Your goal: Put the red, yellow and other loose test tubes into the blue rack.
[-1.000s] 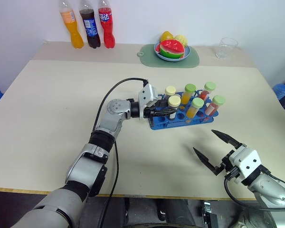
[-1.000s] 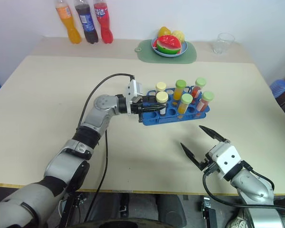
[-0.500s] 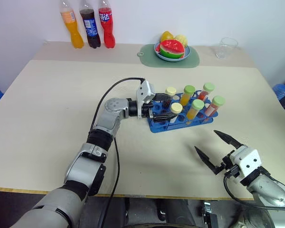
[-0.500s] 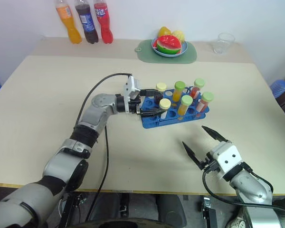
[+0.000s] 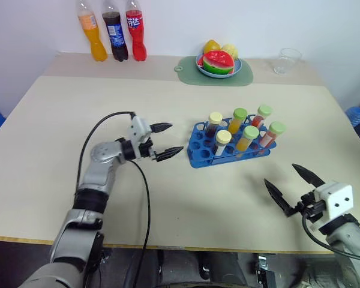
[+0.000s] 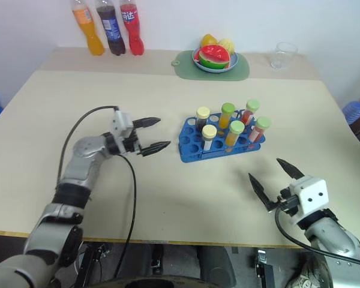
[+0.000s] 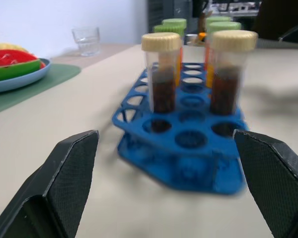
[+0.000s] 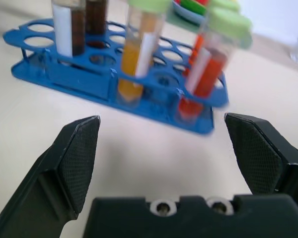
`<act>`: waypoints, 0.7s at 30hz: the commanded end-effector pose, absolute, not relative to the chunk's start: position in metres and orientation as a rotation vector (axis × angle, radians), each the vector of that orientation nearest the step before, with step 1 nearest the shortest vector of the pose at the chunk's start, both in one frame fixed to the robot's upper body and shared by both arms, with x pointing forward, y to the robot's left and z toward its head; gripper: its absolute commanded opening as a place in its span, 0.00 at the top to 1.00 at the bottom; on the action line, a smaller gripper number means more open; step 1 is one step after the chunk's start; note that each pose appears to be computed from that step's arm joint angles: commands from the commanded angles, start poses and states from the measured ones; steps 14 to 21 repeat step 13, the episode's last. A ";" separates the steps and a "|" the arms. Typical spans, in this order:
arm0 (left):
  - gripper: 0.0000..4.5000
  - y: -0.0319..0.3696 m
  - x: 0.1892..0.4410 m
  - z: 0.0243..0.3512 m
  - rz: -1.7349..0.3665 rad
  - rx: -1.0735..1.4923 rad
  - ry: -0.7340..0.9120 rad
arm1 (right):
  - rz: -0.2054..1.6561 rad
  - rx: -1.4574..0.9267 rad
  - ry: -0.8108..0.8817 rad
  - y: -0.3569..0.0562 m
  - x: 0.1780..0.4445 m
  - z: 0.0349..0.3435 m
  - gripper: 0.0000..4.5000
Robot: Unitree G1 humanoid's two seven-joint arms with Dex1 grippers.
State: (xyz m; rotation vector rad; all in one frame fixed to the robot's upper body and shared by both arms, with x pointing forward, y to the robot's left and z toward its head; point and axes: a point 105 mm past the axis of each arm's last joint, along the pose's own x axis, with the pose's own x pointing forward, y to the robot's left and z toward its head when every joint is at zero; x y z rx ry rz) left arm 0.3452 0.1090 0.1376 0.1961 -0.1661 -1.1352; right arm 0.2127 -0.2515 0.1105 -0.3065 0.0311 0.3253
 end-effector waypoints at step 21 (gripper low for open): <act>0.01 0.145 0.296 0.140 -1.123 0.143 -0.051 | 0.292 -0.269 0.018 -0.272 0.177 0.130 0.01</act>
